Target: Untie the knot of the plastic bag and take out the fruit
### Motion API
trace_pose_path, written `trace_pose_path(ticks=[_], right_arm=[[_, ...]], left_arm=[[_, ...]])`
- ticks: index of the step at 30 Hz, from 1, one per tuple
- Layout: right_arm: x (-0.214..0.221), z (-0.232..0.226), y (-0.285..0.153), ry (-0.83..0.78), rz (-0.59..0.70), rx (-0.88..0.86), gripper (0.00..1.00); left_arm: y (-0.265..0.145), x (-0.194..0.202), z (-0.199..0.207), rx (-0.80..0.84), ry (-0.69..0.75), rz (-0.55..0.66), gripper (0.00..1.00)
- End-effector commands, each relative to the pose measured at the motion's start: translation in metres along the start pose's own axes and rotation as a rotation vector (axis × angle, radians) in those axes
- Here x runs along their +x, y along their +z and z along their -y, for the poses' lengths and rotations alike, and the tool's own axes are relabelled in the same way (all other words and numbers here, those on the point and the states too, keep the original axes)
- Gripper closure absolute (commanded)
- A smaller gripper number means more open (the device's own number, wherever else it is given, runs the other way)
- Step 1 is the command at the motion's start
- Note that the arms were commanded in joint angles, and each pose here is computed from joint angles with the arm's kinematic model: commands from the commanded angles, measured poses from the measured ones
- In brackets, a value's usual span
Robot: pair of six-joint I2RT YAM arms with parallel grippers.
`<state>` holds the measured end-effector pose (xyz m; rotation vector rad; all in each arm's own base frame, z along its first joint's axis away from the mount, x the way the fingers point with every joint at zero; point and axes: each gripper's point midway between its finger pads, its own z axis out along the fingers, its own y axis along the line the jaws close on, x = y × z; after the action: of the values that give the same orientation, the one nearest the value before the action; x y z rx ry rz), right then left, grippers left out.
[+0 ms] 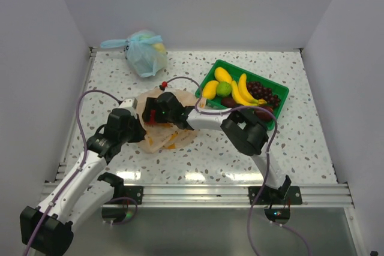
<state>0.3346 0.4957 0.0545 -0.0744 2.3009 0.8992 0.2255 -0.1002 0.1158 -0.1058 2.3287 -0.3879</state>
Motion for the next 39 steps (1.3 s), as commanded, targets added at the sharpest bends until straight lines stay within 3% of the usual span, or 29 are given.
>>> trace_pose_path(ticks=[1,3,6,7,12,19,27,33,39], right_arm=[[-0.026,-0.02,0.007,0.018,0.082,-0.052,0.06],[-0.024,-0.02,0.009,0.012,0.081,-0.064,0.11],[-0.023,-0.02,0.007,-0.003,0.081,-0.07,0.28],[-0.024,-0.021,0.005,-0.01,0.08,-0.073,0.39],[-0.022,-0.022,-0.021,-0.064,0.054,-0.097,0.55],[-0.004,-0.021,-0.064,-0.166,-0.053,-0.144,0.58],[-0.041,-0.042,-0.144,-0.284,-0.081,-0.222,0.64],[-0.116,0.007,-0.199,-0.238,0.054,-0.111,0.68],[-0.174,0.125,-0.239,-0.134,0.175,0.178,0.66]], left_arm=[[0.001,-0.008,0.008,0.039,0.019,0.041,0.98],[0.001,-0.007,0.008,0.036,0.018,0.041,0.98],[0.001,-0.007,0.007,0.031,0.018,0.04,0.98],[0.001,-0.007,0.007,0.03,0.017,0.039,0.98],[0.0,-0.008,0.005,0.021,0.014,0.047,0.98],[0.001,-0.008,0.004,0.01,0.012,0.047,0.98],[0.001,-0.007,0.004,0.008,0.011,0.041,0.98],[0.002,-0.007,0.003,0.006,0.011,0.04,0.98],[0.002,-0.007,0.003,0.007,0.013,0.036,0.98]])
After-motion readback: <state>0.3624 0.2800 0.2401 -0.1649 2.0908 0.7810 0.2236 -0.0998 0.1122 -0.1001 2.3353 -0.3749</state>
